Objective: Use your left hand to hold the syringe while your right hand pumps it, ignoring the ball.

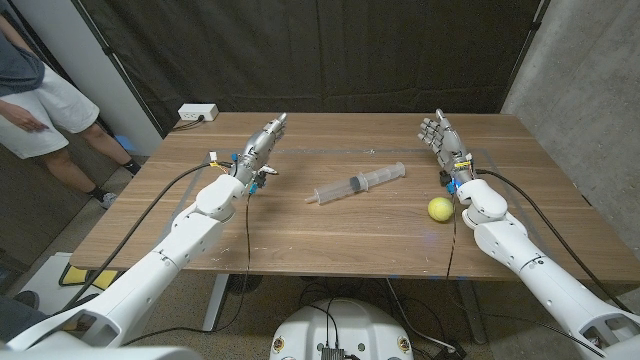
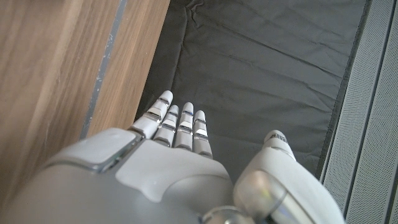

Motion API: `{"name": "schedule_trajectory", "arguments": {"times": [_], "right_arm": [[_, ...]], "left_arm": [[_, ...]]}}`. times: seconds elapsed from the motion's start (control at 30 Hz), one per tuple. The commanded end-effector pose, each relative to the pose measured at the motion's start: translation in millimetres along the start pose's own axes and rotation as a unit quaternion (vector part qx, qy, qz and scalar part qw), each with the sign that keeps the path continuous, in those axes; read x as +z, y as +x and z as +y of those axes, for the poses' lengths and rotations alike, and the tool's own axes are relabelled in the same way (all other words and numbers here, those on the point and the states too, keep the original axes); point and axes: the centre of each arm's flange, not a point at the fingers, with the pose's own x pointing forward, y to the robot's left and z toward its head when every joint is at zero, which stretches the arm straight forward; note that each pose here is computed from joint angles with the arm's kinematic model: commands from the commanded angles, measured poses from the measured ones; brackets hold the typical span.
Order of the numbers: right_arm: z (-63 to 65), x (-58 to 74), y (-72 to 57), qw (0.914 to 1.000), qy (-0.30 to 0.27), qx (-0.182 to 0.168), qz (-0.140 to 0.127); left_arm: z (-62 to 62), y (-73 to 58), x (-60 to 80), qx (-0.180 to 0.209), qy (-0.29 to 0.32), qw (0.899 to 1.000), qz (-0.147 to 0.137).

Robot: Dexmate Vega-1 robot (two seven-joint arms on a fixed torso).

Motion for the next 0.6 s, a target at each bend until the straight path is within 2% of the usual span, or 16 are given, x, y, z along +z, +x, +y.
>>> {"name": "schedule_trajectory", "arguments": {"times": [0.03, 0.3, 0.43, 0.6], "right_arm": [[-31.1, 11.1, 5.2, 0.9997, -0.018, 0.014, -0.006], [-46.3, 1.5, 7.3, 0.9997, -0.006, 0.023, 0.002], [-46.8, 0.7, 7.0, 0.9996, -0.007, 0.028, 0.002], [-41.3, 3.0, 3.5, 0.9997, -0.002, 0.024, -0.003]], "left_arm": [[-33.1, -20.6, 4.5, -0.017, 0.051, 0.998, -0.025], [-53.3, -35.6, 4.8, 0.005, 0.080, 0.997, -0.014], [-58.0, -44.1, 15.1, 0.010, 0.120, 0.993, -0.001], [-58.6, -53.1, 28.1, 0.016, 0.159, 0.987, 0.011]]}}
